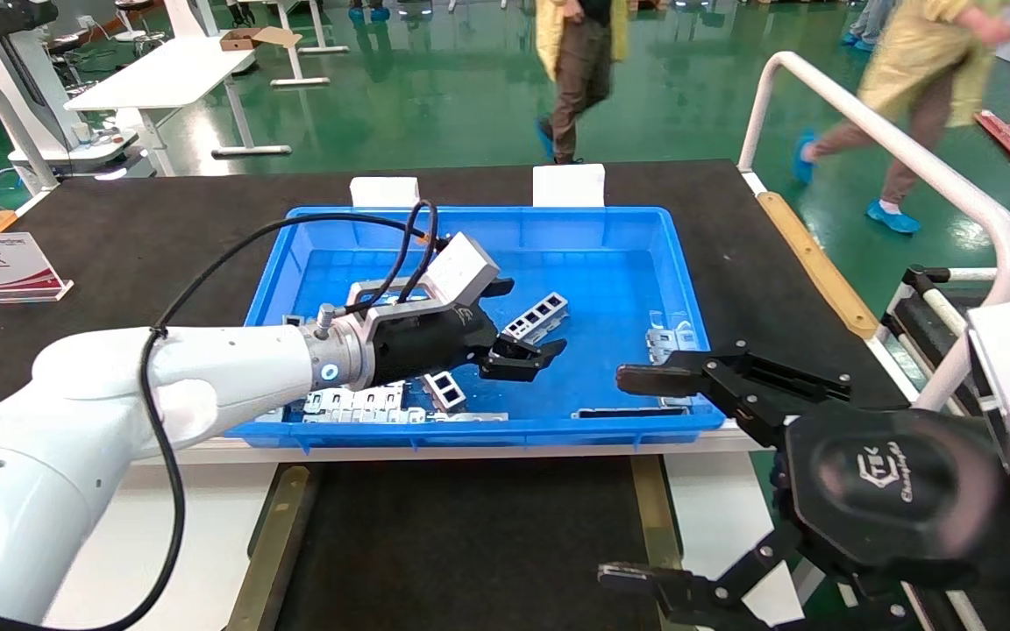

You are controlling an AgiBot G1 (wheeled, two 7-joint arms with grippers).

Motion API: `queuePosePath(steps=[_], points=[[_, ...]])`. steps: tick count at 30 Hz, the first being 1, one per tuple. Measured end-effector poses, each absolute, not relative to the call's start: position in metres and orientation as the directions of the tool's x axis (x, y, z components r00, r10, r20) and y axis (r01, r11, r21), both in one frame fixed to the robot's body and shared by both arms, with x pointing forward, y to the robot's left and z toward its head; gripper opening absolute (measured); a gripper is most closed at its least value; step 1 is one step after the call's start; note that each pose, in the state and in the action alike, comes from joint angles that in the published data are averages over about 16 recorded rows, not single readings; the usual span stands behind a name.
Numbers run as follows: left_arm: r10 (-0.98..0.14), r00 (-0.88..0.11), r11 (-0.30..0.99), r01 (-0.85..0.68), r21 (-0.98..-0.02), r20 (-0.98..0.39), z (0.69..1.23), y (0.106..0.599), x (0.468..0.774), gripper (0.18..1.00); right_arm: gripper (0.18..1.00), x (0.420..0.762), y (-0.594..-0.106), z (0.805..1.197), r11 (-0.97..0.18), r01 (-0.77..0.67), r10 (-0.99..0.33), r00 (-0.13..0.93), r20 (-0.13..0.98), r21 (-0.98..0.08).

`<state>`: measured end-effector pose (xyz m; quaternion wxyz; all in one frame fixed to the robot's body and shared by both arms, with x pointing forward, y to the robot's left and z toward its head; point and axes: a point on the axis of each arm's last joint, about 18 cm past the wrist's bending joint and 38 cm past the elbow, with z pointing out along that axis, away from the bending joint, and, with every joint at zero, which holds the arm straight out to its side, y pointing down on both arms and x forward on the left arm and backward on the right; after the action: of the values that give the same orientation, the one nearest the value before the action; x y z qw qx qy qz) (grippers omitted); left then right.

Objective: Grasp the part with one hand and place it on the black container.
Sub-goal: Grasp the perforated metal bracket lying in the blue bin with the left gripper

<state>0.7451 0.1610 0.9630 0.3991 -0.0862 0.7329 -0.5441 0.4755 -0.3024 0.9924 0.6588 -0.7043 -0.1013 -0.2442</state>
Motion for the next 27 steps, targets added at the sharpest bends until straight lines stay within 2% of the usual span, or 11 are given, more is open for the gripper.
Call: queuePosePath(steps=[18,27], points=[[-0.625,-0.604,0.451,0.237,-0.861,-0.494,0.936,0.158,0.762,0.991,0.988,0.476,-0.302,0.992,-0.111,0.465,-0.179,0.86,0.478,-0.879],[-0.655,-0.577,0.447,0.225,-0.866,-0.488,0.932,0.158,0.766,0.919,0.932,0.476,-0.302,0.992,-0.111,0.465,-0.179,0.86,0.478,-0.879]])
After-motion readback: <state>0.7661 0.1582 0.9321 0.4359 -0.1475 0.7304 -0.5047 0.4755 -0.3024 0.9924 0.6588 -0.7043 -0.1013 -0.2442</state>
